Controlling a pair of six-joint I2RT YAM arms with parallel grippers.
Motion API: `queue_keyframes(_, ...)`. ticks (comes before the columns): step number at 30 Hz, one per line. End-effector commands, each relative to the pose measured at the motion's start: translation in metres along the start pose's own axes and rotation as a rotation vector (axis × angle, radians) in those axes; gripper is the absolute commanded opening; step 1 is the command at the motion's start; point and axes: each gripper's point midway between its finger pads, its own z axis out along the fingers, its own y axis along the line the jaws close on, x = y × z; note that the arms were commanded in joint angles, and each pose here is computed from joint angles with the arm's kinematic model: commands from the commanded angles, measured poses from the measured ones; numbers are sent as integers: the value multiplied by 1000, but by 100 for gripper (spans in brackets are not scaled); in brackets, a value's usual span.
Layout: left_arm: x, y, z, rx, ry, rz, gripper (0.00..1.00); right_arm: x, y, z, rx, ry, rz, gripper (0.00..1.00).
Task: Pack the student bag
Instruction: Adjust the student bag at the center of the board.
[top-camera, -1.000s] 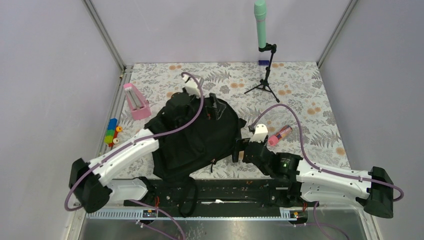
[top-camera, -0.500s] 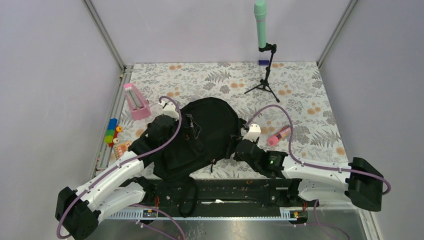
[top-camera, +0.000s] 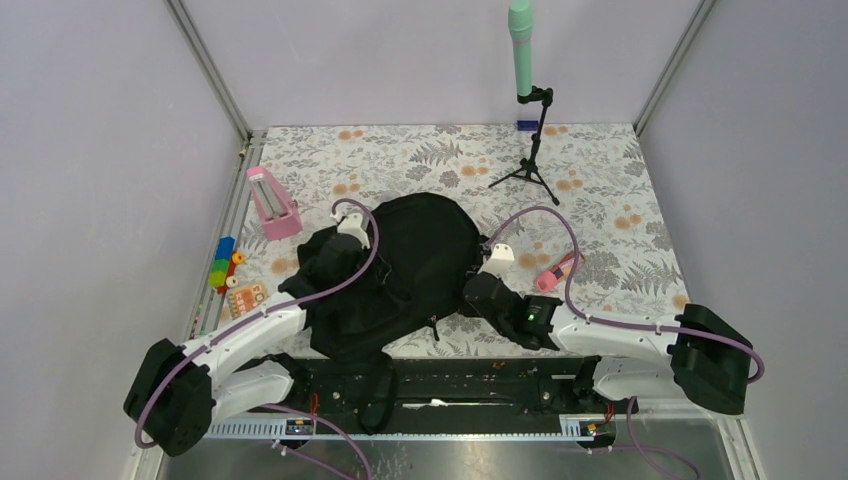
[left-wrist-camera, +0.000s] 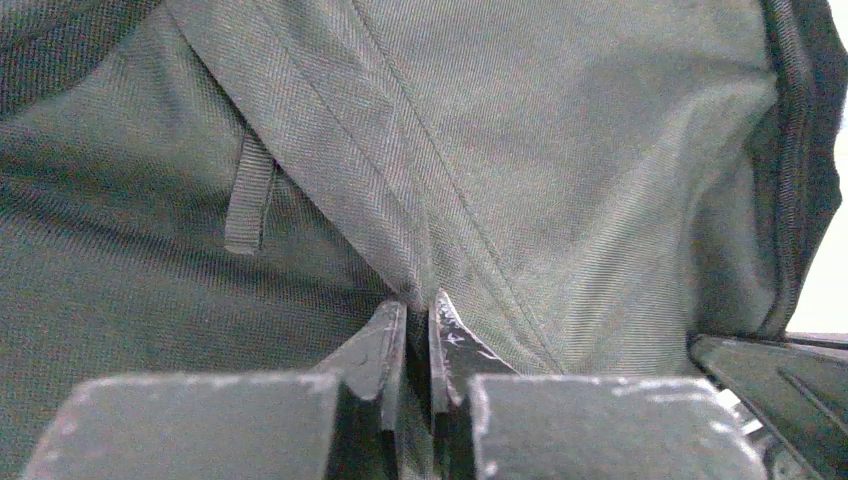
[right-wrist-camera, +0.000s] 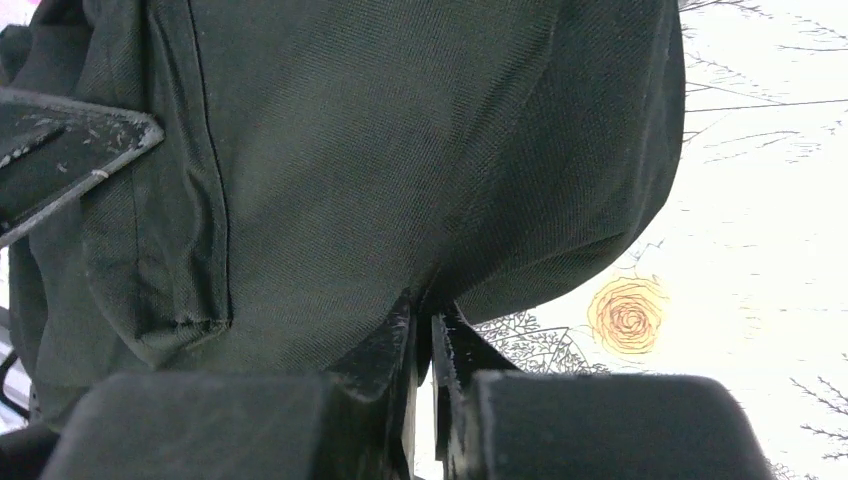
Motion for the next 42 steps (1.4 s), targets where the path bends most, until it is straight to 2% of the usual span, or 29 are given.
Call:
queue_keyframes(1,-25,-34,2,144,-78,-4,0,-35,11,-6,-25,-86,27,3)
queue_keyframes(2,-31,-37,-2,156,-97,5,0,-41,12,-8,-36,-92,14,0)
queue_keyframes(8,-77,-70,-66,310,-253,148,0,-84,18,-29,-44,-105,-144,0)
queue_keyframes(13,-88,-104,-107,478,-261,205,0,-130,23,-40,-41,-125,-252,0)
queue_keyframes(18,-73,-124,-100,524,-200,211,0,-149,6,-11,19,-33,-293,0)
queue_keyframes(27,-47,-161,-76,594,-123,231,2,-177,-10,52,50,-42,-312,0)
queue_keyframes(29,-43,-155,-68,559,-103,235,26,-180,-15,60,64,-36,-305,0)
queue_keyframes(30,-44,-152,-65,539,-111,238,45,-181,-16,61,65,-29,-307,5)
queue_keyframes(32,-42,-140,-63,478,-106,256,65,-181,-20,60,71,-16,-316,25)
queue_keyframes(34,-45,-127,-65,426,-131,273,79,-181,-23,55,81,-19,-329,42)
queue_keyframes(37,-49,-93,-62,272,-181,262,93,-182,-30,41,99,-36,-335,60)
queue_keyframes(40,-45,-61,-58,165,-165,215,95,-179,-33,26,93,-46,-324,74)
queue_keyframes(42,-38,-42,-56,106,-145,170,96,-173,-37,16,87,-48,-312,78)
